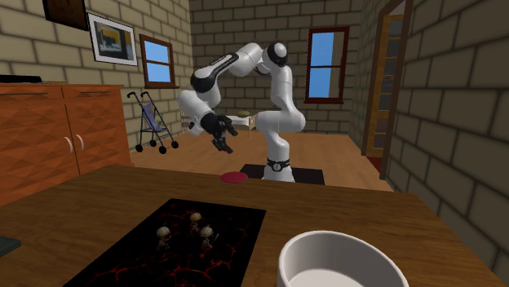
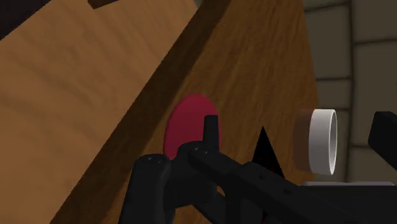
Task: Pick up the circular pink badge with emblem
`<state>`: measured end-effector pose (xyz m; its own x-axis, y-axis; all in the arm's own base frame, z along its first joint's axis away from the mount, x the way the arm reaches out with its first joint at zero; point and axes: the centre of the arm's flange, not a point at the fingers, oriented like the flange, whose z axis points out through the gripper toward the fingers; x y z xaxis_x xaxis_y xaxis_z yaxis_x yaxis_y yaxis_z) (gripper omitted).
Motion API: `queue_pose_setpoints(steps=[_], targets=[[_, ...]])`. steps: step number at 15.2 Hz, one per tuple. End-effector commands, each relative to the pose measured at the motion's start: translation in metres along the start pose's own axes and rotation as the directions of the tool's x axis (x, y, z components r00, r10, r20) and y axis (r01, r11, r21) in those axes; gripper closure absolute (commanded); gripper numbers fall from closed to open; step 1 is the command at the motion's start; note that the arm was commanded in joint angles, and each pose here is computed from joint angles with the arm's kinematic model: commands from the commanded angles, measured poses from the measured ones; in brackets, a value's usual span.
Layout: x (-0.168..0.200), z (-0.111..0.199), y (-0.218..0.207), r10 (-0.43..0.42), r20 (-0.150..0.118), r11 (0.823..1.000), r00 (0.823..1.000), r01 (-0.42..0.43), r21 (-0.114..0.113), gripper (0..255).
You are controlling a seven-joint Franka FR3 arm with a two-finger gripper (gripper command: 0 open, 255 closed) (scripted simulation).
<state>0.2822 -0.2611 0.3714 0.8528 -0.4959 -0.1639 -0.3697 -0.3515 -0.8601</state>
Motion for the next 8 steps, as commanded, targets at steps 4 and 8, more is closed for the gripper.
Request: queue_pose_setpoints(steps=[4, 8], targets=[[-0.014, 0.054, 0.114, 0.264, -0.006, 0.867, 0.965, -0.235, 0.439, 0], [-0.014, 0.072, 0.138, 0.292, 0.003, 0.838, 0.957, -0.257, 0.482, 0]])
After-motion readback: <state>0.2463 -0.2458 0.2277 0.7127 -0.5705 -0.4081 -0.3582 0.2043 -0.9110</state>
